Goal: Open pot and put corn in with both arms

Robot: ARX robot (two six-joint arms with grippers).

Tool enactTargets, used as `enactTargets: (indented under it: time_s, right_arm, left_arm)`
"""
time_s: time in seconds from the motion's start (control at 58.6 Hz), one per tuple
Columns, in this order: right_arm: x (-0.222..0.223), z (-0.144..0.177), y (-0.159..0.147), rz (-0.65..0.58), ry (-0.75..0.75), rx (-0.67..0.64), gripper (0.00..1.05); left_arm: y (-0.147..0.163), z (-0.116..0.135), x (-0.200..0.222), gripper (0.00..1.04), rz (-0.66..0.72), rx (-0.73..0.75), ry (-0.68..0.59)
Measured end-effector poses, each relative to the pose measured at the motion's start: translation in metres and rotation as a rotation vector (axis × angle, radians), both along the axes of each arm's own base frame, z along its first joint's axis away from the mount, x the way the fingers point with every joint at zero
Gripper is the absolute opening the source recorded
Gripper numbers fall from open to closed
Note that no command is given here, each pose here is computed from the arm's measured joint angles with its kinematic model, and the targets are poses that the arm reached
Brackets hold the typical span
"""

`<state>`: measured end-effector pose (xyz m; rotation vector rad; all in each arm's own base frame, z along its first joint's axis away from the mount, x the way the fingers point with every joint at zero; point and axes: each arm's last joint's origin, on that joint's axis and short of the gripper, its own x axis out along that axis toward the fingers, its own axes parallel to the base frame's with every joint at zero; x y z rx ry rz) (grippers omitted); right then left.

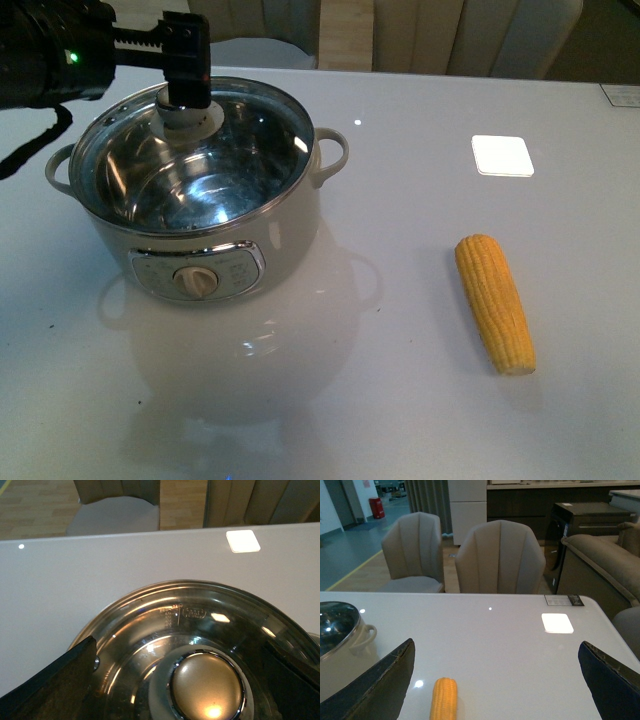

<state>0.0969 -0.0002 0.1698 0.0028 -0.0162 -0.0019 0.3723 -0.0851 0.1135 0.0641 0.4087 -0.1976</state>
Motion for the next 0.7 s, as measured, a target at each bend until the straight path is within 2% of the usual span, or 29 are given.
enactTargets:
  time_s: [0.102,0.699]
  right_arm:
    - [0.0,0.0,0.0,0.0,0.0,0.0,0.96]
    - [0.0,0.0,0.0,0.0,0.0,0.0,0.96]
  left_arm:
    - [-0.005,-0.01,0.006,0.98,-0.008,-0.006,0.024]
    - [-0.012,-0.022,0.032,0.98,0.002,-0.064,0.152]
